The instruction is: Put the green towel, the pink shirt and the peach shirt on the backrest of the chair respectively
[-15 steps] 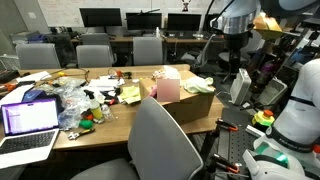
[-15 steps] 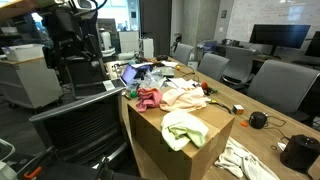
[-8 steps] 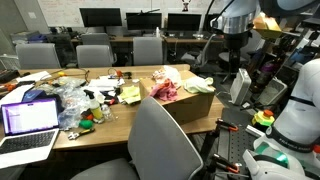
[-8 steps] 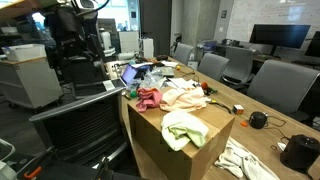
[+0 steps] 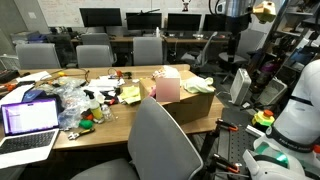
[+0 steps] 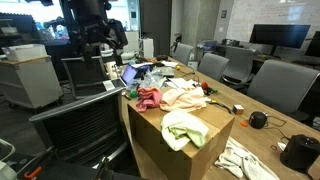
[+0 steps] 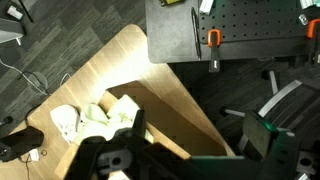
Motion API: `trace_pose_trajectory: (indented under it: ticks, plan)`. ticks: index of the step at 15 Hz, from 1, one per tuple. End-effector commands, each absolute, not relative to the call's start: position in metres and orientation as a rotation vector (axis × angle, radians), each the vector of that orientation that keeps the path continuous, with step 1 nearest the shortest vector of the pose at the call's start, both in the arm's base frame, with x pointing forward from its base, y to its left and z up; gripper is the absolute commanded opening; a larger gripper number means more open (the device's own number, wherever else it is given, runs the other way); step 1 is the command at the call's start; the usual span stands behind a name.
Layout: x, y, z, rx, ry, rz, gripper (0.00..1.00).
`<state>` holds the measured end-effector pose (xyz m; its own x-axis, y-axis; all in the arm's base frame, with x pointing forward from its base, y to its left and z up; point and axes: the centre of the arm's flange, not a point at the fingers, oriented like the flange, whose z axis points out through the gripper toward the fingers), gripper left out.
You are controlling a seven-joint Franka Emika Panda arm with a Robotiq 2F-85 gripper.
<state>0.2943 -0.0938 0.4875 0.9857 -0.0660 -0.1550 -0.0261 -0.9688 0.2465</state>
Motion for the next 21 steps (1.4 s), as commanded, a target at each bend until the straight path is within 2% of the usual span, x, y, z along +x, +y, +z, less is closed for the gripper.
trace_pose_trajectory:
  ticks: [1, 12, 21]
  plan:
    - [0.312, -0.132, 0.509, 2.941, -0.125, -0.202, 1.0]
    - [0.348, -0.185, 0.566, 2.917, -0.312, 0.081, 1.0]
    - [0.4, -0.241, 0.549, 2.923, -0.431, 0.076, 1.0]
